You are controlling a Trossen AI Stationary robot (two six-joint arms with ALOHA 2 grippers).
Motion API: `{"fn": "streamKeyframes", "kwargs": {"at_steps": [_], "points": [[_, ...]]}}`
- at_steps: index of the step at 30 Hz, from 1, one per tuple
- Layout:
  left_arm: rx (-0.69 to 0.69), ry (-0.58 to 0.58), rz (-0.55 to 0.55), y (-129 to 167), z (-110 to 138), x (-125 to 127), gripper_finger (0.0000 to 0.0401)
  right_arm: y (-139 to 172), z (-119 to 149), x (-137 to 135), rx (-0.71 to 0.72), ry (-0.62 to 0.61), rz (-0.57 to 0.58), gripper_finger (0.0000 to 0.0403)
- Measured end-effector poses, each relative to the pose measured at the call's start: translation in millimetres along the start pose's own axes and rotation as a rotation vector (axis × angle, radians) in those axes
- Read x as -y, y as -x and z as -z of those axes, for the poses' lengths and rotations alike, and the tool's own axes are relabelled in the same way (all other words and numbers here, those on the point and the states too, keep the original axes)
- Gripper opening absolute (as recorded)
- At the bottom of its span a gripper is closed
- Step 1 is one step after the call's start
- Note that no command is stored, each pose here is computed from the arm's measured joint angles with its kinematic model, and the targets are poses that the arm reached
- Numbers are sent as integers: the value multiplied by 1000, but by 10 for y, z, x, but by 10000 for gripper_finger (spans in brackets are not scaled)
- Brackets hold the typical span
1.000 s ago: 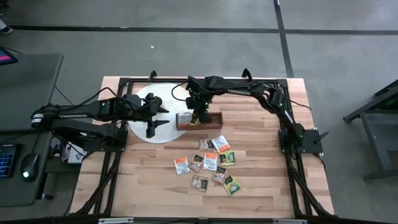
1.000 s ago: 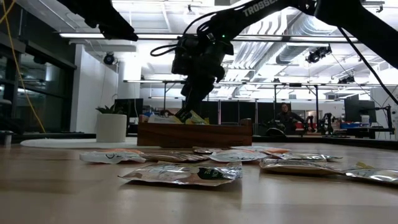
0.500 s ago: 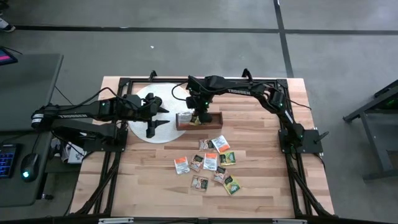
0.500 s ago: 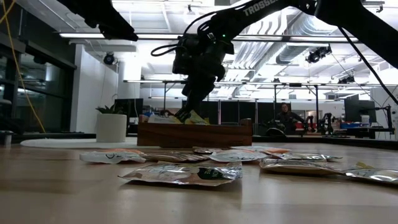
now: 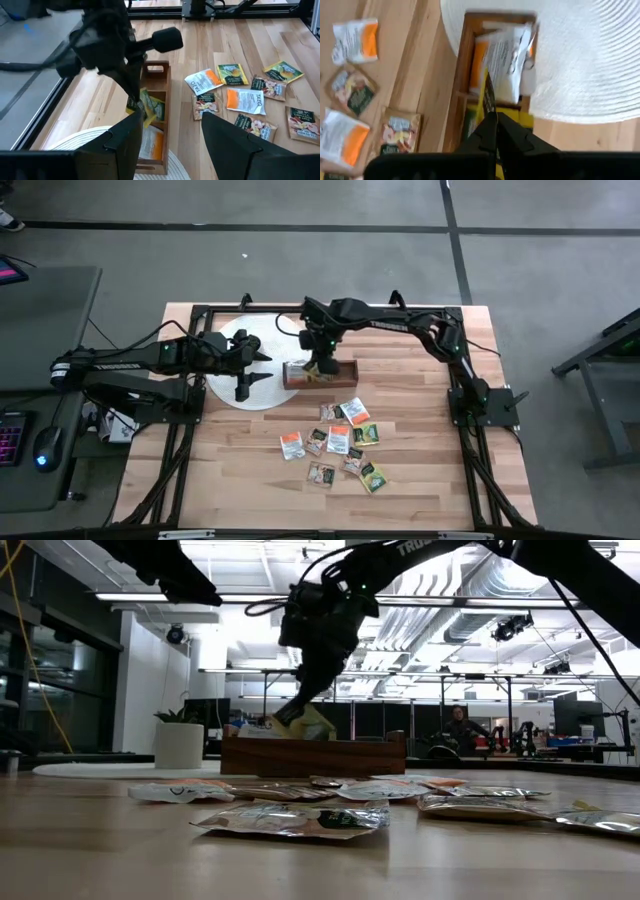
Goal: Pick & Place Tea
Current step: Put the yellow tea bag into the middle section of the wooden organizer
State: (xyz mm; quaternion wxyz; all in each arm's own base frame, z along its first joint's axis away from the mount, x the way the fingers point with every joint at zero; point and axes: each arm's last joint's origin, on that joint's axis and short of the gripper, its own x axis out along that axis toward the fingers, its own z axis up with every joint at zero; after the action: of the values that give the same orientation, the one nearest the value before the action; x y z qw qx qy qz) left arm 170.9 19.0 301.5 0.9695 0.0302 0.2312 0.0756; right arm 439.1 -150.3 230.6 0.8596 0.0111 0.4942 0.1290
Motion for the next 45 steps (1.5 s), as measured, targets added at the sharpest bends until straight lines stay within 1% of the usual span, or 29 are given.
{"fn": "streamKeyframes", "kwargs": {"at_steps": [4, 7, 12, 16, 20, 24, 27, 33, 37, 38, 41, 44, 45], "points": [[-2, -1, 0, 0, 2, 1, 202, 70, -16, 33, 38, -44, 3, 1], [-2, 0, 0, 0, 2, 0, 202, 82, -15, 63, 65, -82, -21, 1], [-3, 1, 1, 0, 3, 1, 202, 118, -23, 50, 72, -97, -18, 0], [-2, 1, 0, 0, 2, 0, 202, 255, -43, 21, 92, -92, -14, 0], [0, 1, -1, -1, 0, 0, 202, 358, -17, 54, 100, -116, -11, 0], [-1, 3, -7, -1, 1, -2, 202, 425, 5, 95, 128, -142, -51, 0], [0, 9, -11, 0, -1, -3, 202, 432, 29, 92, 121, -151, -85, 0], [-2, 11, -12, -1, 1, -3, 202, 402, 43, 22, 73, -111, -90, 0], [-4, 11, -12, 0, 4, -3, 202, 470, 160, 12, -14, -92, -102, 0], [-4, 12, -12, 0, 3, -3, 202, 510, 192, 5, -14, -91, -105, 0], [-3, 12, -14, 0, 2, -4, 202, 609, 367, -66, 35, -100, -112, 0], [0, 12, -16, -1, -1, -5, 202, 699, 598, -213, 118, -105, -52, 0], [0, 12, -16, -1, -1, -5, 202, 730, 643, -271, 172, -94, -26, 0]]}}
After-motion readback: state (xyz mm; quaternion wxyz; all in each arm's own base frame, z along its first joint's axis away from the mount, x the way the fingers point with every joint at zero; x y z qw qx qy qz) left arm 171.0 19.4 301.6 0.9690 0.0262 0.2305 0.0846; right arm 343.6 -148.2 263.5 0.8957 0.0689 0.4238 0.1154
